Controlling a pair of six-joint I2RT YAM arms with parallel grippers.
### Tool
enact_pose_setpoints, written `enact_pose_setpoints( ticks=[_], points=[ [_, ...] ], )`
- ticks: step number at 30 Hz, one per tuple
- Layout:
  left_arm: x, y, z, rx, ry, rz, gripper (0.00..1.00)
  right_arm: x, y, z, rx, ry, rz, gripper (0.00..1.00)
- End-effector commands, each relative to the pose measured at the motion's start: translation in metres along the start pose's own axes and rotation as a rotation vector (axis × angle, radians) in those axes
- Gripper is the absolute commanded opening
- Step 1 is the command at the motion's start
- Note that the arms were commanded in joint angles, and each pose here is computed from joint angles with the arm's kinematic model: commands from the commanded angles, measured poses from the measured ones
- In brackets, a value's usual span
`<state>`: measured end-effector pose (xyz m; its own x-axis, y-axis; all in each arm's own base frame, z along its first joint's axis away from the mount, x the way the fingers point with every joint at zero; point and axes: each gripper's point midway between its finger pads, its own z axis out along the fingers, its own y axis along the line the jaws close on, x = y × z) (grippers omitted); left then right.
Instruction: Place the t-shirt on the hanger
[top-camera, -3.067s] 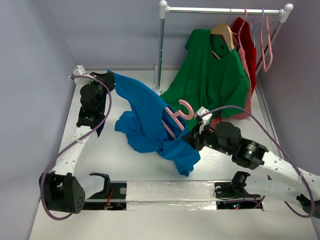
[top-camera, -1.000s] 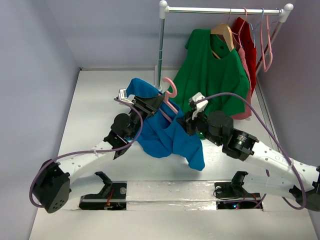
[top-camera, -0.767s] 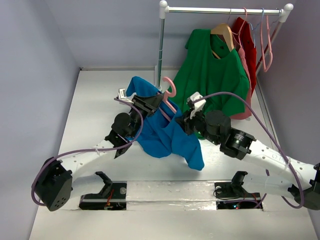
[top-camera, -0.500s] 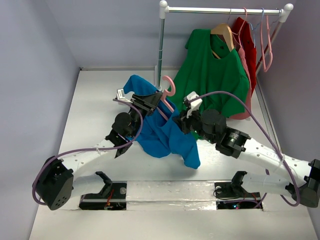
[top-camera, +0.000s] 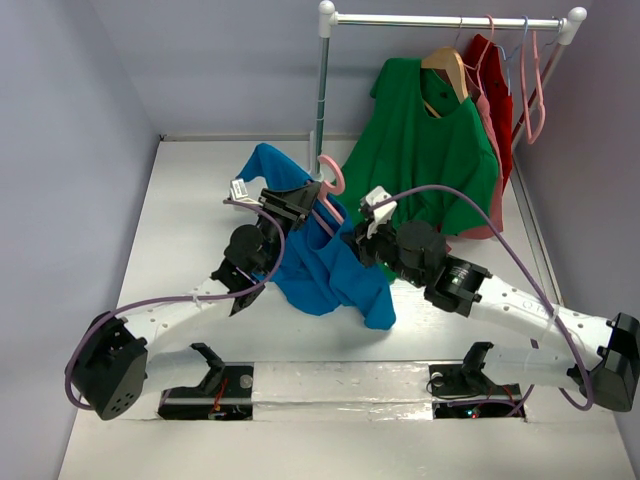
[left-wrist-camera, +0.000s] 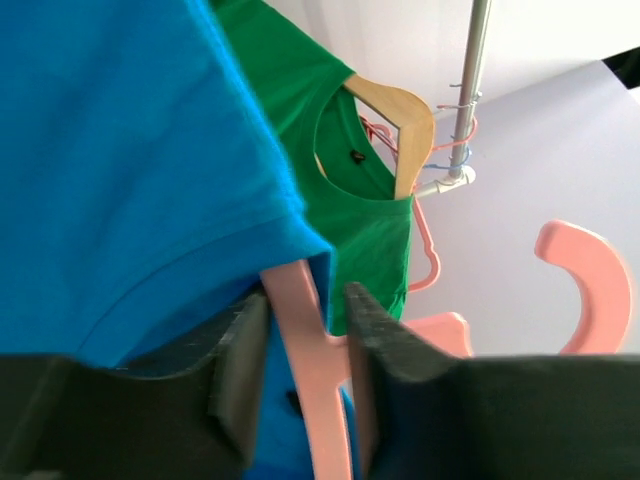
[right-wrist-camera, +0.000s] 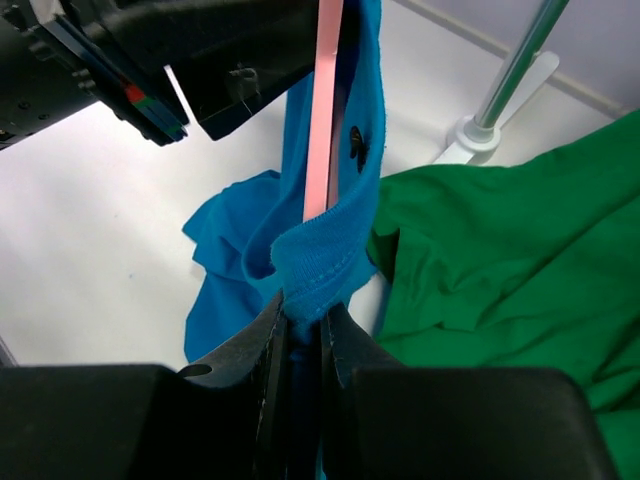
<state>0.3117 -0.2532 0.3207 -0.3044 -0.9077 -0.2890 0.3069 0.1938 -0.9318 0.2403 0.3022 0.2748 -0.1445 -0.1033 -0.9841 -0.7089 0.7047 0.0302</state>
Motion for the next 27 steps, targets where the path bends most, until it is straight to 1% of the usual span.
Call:
enact_pose_setpoints(
  ticks=[1, 3, 4, 5, 7, 9, 15, 18, 21, 22, 23, 25, 27],
  points=[
    [0.008, -0.038, 0.0, 0.116, 0.046, -0.025, 0.25, -0.029, 0.015, 0.001, -0.086, -0.107, -0.068, 0.0],
    [0.009, -0.039, 0.002, 0.111, 0.049, -0.021, 0.17, -0.029, 0.015, 0.001, -0.084, -0.107, -0.074, 0.0],
    [0.009, -0.038, 0.002, 0.108, 0.05, -0.022, 0.15, -0.028, 0.013, 0.001, -0.078, -0.103, -0.075, 0.0],
    [0.01, -0.037, 0.003, 0.107, 0.05, -0.023, 0.14, -0.029, 0.013, 0.001, -0.075, -0.103, -0.083, 0.0],
    [0.012, -0.036, 0.003, 0.106, 0.057, -0.023, 0.16, -0.029, 0.012, 0.0, -0.071, -0.102, -0.095, 0.0],
    [0.013, -0.035, 0.003, 0.107, 0.062, -0.021, 0.01, -0.025, 0.015, 0.0, -0.079, -0.086, -0.108, 0.0],
    [0.007, -0.043, -0.004, 0.124, 0.057, 0.009, 0.0, -0.019, 0.018, -0.005, -0.104, -0.074, -0.08, 0.0],
    [0.002, -0.049, -0.013, 0.154, 0.05, -0.003, 0.0, -0.014, 0.023, -0.01, -0.126, -0.066, -0.036, 0.0],
    [-0.003, -0.057, -0.022, 0.182, 0.048, -0.022, 0.0, -0.008, 0.023, -0.011, -0.116, -0.044, 0.013, 0.14],
    [-0.004, -0.059, -0.024, 0.187, 0.047, -0.025, 0.0, -0.005, 0.024, -0.011, -0.122, -0.032, 0.017, 0.23],
    [-0.007, -0.064, -0.027, 0.201, 0.041, -0.028, 0.0, -0.004, 0.025, -0.012, -0.125, -0.028, 0.033, 0.27],
    [-0.01, -0.064, -0.031, 0.205, 0.036, -0.03, 0.0, -0.003, 0.028, -0.012, -0.138, -0.026, 0.046, 0.36],
    [-0.012, -0.066, -0.034, 0.21, 0.032, -0.029, 0.0, -0.005, 0.031, -0.015, -0.156, -0.031, 0.06, 0.41]
  ],
)
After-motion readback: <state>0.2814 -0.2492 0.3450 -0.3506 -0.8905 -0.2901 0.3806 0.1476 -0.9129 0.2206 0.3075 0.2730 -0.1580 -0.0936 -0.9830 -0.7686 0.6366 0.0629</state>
